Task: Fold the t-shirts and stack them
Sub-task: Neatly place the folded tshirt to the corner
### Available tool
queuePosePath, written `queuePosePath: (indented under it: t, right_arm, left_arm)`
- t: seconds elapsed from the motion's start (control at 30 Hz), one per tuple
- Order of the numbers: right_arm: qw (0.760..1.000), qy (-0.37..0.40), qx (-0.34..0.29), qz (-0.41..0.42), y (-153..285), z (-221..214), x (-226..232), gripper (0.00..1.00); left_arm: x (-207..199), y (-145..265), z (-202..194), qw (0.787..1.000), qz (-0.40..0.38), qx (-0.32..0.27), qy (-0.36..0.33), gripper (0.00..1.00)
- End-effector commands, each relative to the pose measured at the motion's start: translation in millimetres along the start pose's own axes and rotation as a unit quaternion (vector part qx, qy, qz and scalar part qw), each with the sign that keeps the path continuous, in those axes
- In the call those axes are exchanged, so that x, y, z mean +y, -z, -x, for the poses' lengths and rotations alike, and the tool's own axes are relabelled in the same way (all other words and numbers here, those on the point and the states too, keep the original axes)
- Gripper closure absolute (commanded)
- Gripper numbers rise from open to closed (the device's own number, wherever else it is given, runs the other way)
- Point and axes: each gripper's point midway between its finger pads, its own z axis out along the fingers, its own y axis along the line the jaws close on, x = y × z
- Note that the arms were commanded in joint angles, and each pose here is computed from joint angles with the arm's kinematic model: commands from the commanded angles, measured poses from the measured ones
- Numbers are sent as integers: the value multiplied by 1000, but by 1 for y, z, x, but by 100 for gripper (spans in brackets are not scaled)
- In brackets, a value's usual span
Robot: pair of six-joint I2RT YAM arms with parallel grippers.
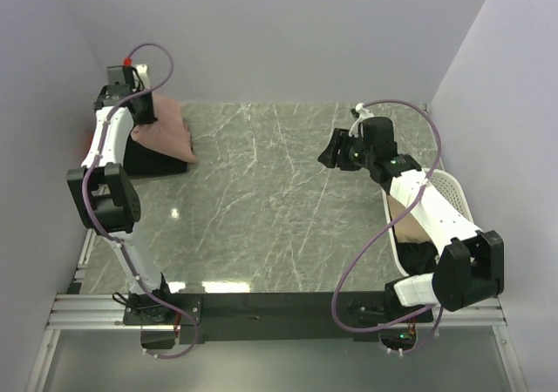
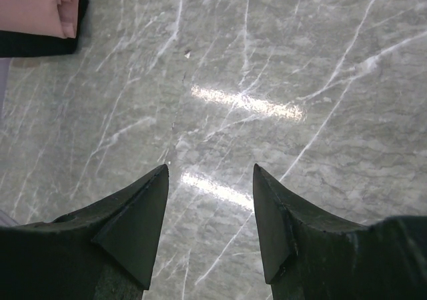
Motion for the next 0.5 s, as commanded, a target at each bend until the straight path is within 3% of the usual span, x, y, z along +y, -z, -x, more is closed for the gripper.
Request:
queuePosePath:
  t: [0.0, 0.27, 0.47]
  right_arm:
    - [1000, 11, -16, 20, -2, 9, 3, 39]
    - [999, 10, -14, 30, -4, 6, 4, 39]
    - [999, 10, -19, 25, 1, 7, 2, 39]
  left_arm:
    - [24, 23, 32, 999, 8, -41, -3, 100]
    - [88, 5, 9, 998, 46, -25, 39, 100]
    - [114, -21, -20, 995, 76, -3, 69, 100]
